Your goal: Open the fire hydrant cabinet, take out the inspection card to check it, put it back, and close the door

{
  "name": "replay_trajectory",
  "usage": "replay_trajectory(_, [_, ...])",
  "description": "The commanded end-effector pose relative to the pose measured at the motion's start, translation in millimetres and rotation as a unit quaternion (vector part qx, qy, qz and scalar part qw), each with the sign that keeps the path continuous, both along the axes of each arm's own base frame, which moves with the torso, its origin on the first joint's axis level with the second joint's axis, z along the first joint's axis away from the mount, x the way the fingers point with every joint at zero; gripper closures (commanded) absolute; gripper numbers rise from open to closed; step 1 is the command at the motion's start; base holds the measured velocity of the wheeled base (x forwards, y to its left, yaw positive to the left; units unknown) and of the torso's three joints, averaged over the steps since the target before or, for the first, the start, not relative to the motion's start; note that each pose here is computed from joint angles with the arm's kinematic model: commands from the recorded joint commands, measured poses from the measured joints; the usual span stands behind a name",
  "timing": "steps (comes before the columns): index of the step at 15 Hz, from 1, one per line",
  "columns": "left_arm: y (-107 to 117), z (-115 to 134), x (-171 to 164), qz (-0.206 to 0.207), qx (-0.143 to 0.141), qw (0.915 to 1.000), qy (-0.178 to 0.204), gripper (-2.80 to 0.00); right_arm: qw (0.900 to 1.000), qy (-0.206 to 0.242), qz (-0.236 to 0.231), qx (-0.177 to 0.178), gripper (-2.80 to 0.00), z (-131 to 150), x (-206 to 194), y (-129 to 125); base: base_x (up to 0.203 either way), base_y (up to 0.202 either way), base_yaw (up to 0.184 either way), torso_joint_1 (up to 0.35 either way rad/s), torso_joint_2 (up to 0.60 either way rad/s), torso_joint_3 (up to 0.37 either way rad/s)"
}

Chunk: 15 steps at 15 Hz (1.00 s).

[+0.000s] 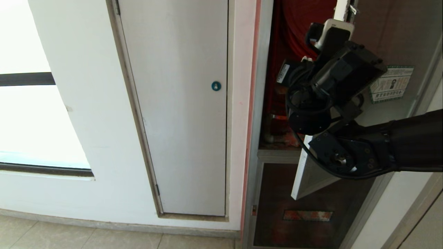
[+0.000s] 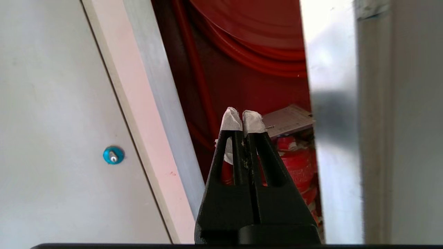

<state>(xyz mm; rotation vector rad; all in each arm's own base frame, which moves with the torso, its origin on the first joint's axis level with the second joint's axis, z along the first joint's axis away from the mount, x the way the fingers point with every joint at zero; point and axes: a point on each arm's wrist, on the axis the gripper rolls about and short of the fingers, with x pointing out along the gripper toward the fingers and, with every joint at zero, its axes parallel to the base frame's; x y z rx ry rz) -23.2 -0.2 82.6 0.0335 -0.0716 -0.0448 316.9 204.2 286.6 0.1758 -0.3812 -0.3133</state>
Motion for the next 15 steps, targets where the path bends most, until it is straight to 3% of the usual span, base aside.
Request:
replay_trajectory(1, [0,-8,2,0.000,0.001,0.9999,0.015,0.00,1.000,-0.006,-0.004,0.006,0.00,8,-10,-8,0.000,0.000,0.000,0.000,0.00,0.000])
replay_trajectory(10, [0,-8,2,0.000,0.001,0.9999,0.015,0.00,1.000,0.003,-0.025,0.000,0.00,2,-7,-24,0.000,0.000,0.000,0.000,0.00,0.000])
replay_trajectory(15, [0,-8,2,-0.001,0.001,0.9999,0.014,0.00,1.000,0.005,-0.025,-0.001,0.00,7,-26,-37,0.000,0.000,0.000,0.000,0.00,0.000])
